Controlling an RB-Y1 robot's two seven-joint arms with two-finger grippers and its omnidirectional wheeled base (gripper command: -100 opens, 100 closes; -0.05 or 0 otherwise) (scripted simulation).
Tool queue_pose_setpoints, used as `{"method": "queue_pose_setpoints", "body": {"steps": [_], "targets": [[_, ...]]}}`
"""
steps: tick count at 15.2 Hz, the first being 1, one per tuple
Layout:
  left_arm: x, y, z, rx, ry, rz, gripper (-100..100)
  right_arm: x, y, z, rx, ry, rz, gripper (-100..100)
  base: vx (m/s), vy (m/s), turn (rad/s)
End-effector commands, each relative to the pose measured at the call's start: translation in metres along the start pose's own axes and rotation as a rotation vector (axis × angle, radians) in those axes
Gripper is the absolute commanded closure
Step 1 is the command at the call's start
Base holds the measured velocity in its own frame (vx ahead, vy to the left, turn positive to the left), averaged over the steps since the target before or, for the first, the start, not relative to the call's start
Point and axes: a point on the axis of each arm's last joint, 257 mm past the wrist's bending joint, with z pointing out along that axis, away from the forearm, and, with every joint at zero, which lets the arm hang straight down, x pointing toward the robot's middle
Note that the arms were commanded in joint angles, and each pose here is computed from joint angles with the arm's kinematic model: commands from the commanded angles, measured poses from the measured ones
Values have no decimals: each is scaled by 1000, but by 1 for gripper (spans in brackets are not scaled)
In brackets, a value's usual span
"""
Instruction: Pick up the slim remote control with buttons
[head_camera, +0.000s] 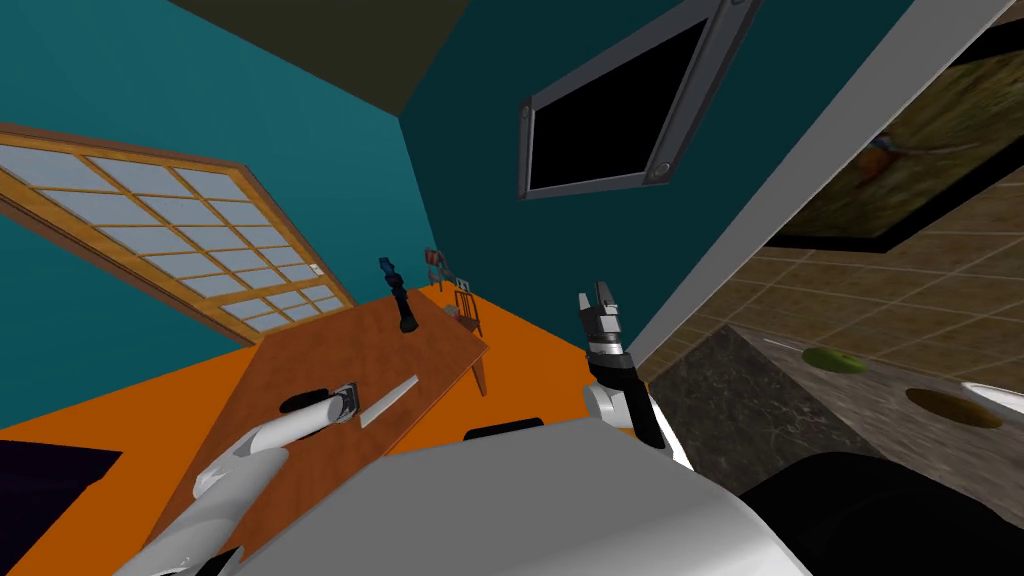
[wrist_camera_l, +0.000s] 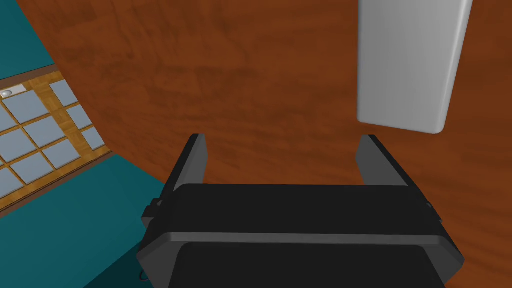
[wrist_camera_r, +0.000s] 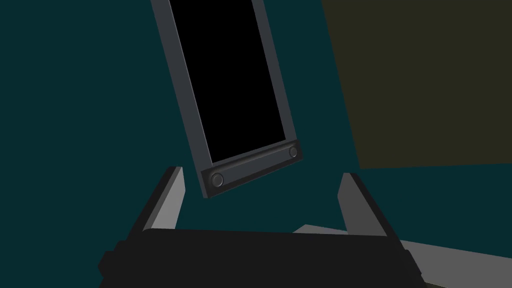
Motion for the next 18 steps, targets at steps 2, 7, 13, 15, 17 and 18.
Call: {"method": "queue_pose_setpoints", "body": {"steps": [2,7,13,15,17,18], "targets": [[-8,8,3,-58,-13,-39,-100,0,0,0,0,0,0,0,5,0,-67],[-24,31,4,-164,-44,-121,-100,0,0,0,0,0,0,0,15,7,-162],[-41,72,0,-312,-82,-209,-100,0,0,0,0,0,0,0,20,14,-146],[-44,83,-2,-355,-90,-246,-100,0,0,0,0,0,0,0,17,13,-76],[-42,93,-6,-404,-91,-277,-100,0,0,0,0,0,0,0,22,17,-139],[-45,99,-7,-416,-98,-282,-100,0,0,0,0,0,0,0,23,21,-149]]}}
